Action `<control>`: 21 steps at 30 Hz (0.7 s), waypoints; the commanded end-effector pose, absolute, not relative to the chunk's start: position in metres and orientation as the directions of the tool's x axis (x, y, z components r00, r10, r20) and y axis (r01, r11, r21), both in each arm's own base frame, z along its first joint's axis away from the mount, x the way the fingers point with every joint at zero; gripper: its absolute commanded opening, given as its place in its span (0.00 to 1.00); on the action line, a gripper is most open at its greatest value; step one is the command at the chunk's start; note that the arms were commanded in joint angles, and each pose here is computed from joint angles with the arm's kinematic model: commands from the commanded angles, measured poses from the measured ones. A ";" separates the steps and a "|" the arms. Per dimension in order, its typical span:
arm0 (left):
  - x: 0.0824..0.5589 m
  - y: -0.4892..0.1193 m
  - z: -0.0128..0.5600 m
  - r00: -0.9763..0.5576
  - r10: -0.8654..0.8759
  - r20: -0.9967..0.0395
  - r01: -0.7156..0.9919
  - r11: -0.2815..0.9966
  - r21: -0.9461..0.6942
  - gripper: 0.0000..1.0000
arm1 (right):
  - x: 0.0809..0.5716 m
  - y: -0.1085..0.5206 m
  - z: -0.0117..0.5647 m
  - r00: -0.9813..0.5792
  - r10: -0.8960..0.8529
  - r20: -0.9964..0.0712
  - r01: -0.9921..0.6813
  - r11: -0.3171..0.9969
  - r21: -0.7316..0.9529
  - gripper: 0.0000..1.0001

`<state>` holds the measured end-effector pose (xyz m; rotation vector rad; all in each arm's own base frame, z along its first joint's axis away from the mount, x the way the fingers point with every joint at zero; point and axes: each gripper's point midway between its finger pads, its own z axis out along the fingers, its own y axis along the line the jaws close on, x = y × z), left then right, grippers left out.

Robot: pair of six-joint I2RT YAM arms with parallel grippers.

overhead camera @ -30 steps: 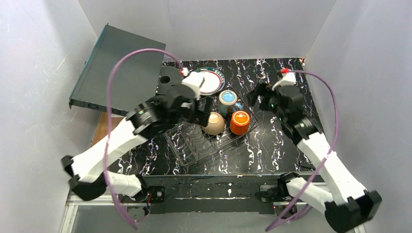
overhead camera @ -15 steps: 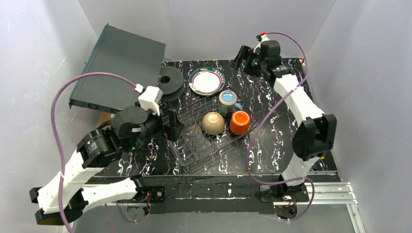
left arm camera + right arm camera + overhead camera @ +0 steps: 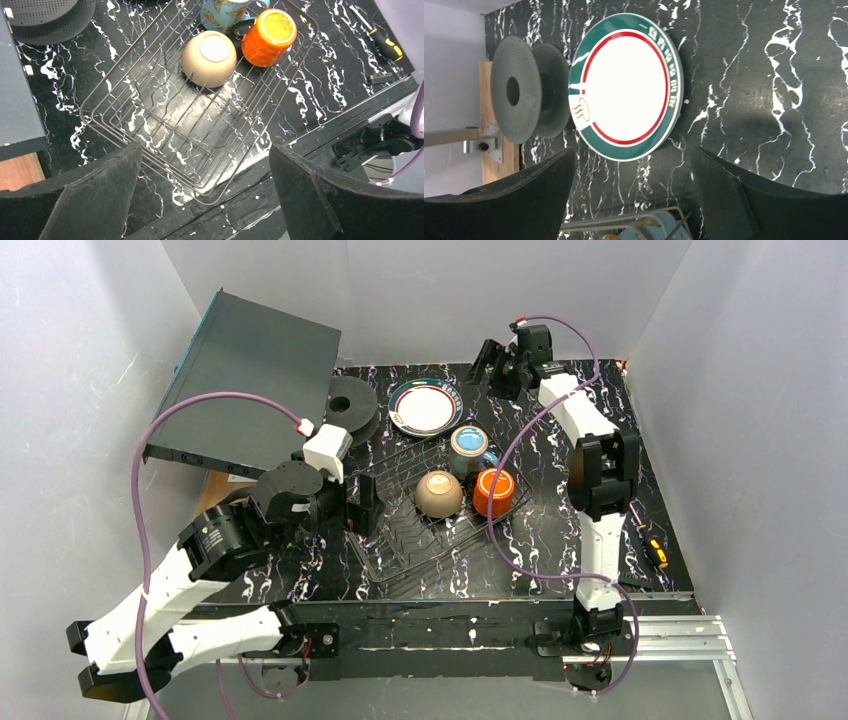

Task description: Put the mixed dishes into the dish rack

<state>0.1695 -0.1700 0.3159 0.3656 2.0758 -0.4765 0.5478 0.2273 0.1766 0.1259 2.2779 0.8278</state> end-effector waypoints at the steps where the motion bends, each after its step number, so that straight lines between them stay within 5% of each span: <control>1: 0.180 -0.166 0.318 -0.463 0.113 -0.879 0.438 0.892 -0.116 0.98 | 0.567 0.225 0.178 -0.742 0.344 -0.576 -0.137 0.762 0.632 0.92; 14: 0.184 -0.174 0.319 -0.454 0.130 -0.882 0.458 0.883 -0.105 0.98 | 0.583 0.251 0.103 -0.830 0.412 -0.376 -0.031 0.639 0.769 0.81; 21: 0.183 -0.176 0.317 -0.474 0.119 -0.873 0.449 0.885 -0.123 0.98 | 0.587 0.257 0.082 -0.844 0.424 -0.330 0.000 0.614 0.789 0.62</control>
